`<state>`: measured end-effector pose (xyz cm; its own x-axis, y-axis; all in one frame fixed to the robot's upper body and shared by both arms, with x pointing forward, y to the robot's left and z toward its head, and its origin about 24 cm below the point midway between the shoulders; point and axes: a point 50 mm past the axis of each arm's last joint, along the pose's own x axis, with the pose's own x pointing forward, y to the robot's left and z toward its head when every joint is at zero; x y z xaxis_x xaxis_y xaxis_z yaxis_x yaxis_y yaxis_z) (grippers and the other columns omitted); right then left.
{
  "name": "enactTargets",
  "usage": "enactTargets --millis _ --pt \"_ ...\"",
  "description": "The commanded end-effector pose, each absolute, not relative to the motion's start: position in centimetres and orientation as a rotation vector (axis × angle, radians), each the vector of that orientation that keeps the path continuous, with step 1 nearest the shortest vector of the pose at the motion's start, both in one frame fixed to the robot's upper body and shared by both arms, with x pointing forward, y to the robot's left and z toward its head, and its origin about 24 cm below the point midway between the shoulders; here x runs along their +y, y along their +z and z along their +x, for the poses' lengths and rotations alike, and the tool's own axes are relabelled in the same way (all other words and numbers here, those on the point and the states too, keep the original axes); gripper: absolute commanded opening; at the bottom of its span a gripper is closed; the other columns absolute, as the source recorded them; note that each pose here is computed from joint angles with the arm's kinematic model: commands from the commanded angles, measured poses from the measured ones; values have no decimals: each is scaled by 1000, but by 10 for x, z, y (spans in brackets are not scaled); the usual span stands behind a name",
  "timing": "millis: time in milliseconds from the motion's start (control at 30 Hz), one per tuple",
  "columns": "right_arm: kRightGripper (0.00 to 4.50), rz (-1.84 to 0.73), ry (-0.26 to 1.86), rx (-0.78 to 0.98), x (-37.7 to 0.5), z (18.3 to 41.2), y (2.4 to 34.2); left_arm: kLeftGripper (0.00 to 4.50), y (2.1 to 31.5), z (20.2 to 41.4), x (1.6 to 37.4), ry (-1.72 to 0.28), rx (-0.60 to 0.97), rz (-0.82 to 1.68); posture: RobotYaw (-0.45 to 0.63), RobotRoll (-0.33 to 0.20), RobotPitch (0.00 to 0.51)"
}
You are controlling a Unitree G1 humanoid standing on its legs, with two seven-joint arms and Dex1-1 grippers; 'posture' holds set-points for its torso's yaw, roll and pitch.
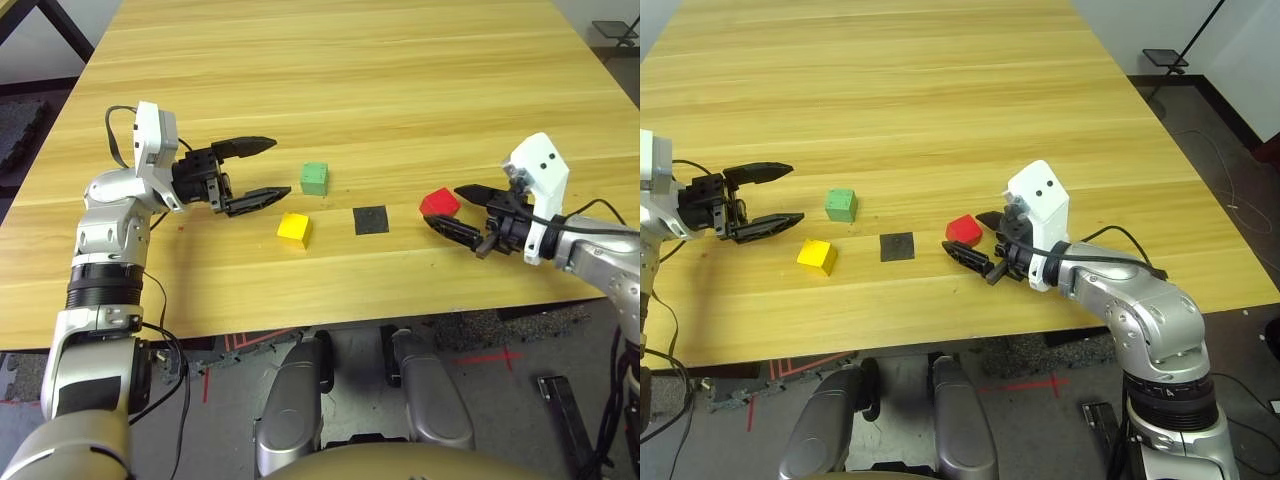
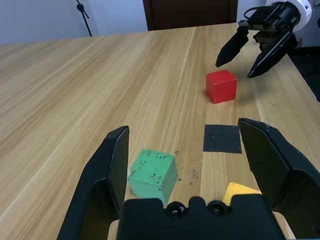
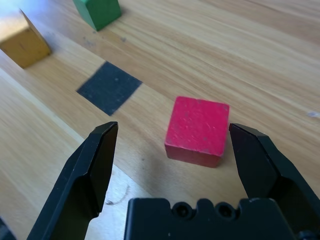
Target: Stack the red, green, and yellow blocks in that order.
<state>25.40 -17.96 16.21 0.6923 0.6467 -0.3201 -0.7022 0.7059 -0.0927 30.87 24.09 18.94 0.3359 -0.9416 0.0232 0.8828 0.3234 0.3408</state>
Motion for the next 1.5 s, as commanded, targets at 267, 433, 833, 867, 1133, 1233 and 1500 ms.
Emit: enactTargets --millis 267,433,833,867,1133,1233,1500 --pt "4500 -312 753 222 -184 258 151 4452 177 303 237 -1223 -219 278 255 -49 234" --pt "4500 -304 741 235 -187 261 141 4452 177 301 235 -1229 -221 276 265 -40 236" --pt "3280 -235 741 244 -180 265 135 4500 180 298 236 -1224 -215 282 276 -25 241" --pt "2930 -234 743 242 -179 265 136 4500 181 298 235 -1225 -216 282 276 -25 241" --pt "2042 -271 789 220 -177 269 145 4500 186 299 234 -1219 -228 285 277 -20 241" --pt "2042 -305 958 191 -171 273 164 4500 186 300 234 -1222 -227 284 272 -20 241" --pt "2042 -424 1279 219 -166 291 192 4500 186 302 234 -1222 -229 289 299 -24 240"
